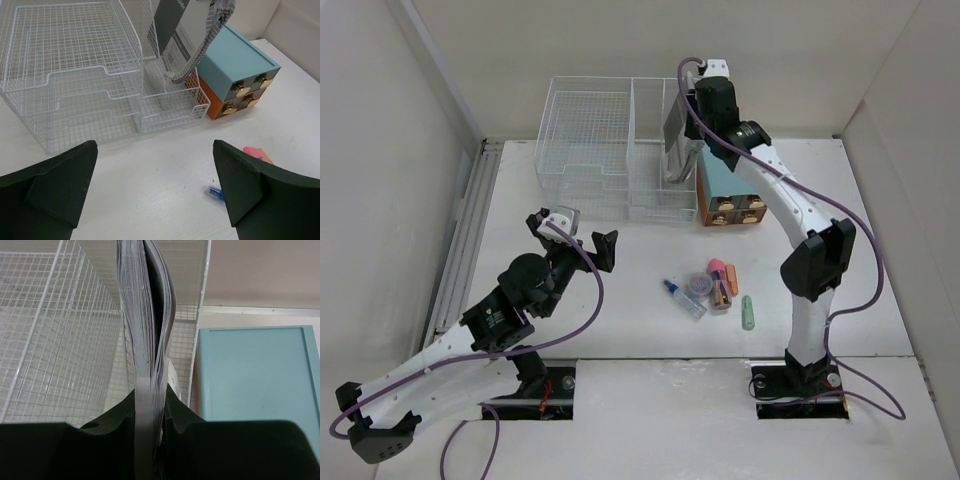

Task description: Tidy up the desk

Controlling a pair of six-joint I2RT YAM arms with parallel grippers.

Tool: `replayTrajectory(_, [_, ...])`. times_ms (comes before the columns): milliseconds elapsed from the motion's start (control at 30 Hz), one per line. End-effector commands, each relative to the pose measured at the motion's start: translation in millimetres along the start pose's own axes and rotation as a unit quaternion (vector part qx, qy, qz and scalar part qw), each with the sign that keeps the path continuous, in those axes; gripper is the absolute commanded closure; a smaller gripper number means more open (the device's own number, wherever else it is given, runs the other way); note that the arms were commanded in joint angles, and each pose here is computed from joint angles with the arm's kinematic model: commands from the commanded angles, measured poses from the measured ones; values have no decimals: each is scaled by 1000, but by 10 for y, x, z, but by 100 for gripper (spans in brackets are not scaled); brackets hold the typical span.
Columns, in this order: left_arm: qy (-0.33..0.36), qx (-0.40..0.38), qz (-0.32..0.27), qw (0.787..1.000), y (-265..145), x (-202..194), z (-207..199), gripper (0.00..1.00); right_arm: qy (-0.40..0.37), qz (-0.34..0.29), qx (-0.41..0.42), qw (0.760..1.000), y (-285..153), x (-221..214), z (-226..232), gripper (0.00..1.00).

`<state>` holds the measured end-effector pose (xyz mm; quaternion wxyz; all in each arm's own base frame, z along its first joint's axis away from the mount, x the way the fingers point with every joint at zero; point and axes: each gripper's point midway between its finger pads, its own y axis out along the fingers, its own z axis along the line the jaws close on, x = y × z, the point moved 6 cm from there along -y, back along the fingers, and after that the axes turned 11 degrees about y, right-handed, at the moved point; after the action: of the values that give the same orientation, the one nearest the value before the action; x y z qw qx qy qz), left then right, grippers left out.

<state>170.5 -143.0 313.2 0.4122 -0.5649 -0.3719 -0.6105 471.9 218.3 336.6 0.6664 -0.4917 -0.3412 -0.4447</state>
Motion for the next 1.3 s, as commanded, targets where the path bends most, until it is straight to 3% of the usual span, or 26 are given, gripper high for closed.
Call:
replayTrajectory(0, [-5,2,-18,1000,-16,61,18,0,44,-83,52,994,-182,522,282,100])
replayTrajectory(500, [-5,-7,-19,1000,-16,64,-3,0,36,-46,56,997,-4,362,332,99])
replayTrajectory(533, [-5,-7,-19,1000,-16,64,-3,0,34,-41,58,997,32,320,339,93])
replayTrajectory(567, [-5,-7,-19,1000,-16,64,-3,0,34,-39,62,997,30,316,349,74])
replayTrajectory(633, [-5,-7,-19,1000,-16,64,-3,0,33,-32,78,996,46,298,392,47])
replayTrajectory(800, [-3,-7,-15,1000,0,47,-15,0,28,-35,96,994,-3,347,431,24])
replayTrajectory(967, [0,-12,-11,1000,15,31,-37,0,17,-69,104,992,-253,611,425,23])
replayTrajectory(1033, [0,-12,-11,1000,15,31,-37,0,21,-84,98,991,-370,703,390,26])
replayTrajectory(1100, [0,-20,-12,1000,14,32,-55,0,11,-91,95,991,-593,749,299,37])
replayTrajectory(1133, [0,-25,-13,1000,20,12,-73,0,6,-101,93,990,-667,796,231,50])
replayTrajectory(1167, [-2,-33,-16,999,41,24,-107,2,-16,-104,89,990,-729,805,120,96])
replayTrajectory(1200, [-4,-47,-22,999,41,49,-141,5,-34,-91,89,991,-884,721,-30,100])
replayTrajectory(1267, [-10,-65,-15,998,117,13,-245,34,-63,-79,159,982,-984,631,-233,100])
